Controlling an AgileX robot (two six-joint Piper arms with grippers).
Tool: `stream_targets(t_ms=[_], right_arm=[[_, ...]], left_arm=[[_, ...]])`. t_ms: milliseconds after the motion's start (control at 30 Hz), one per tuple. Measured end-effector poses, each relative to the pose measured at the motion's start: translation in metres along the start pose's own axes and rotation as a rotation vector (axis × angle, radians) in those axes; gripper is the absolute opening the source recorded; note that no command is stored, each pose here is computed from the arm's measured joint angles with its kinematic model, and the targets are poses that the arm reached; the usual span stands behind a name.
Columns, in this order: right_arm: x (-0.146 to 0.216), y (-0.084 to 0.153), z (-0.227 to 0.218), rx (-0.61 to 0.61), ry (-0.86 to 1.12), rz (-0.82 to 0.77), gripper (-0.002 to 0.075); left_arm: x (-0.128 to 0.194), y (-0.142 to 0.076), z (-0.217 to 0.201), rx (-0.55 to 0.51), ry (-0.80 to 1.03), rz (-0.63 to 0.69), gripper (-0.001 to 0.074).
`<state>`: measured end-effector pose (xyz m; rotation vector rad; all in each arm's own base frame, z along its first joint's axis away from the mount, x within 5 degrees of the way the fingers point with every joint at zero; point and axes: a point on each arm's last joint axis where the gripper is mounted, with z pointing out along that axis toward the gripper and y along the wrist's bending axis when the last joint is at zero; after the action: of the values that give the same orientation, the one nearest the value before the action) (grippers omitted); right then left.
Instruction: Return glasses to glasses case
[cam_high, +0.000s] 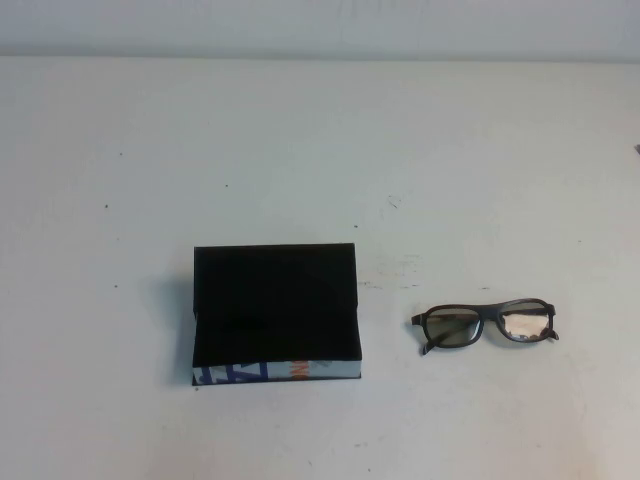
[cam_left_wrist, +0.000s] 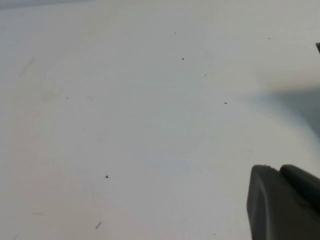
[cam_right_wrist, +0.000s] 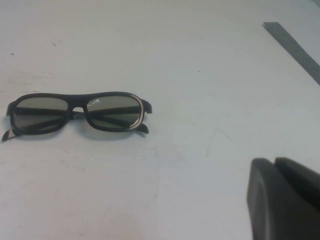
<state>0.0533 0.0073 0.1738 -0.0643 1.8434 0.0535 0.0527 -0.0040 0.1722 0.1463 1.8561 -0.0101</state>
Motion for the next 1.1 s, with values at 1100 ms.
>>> stream_targets(t_ms=[1100], right_arm=[[-0.0028,0.0017,-0.0001,-0.02,-0.031,0.076,-0.0014]], left_arm=[[0.0,0.0,0.0,0.0,0.0,0.0,-0.0001]])
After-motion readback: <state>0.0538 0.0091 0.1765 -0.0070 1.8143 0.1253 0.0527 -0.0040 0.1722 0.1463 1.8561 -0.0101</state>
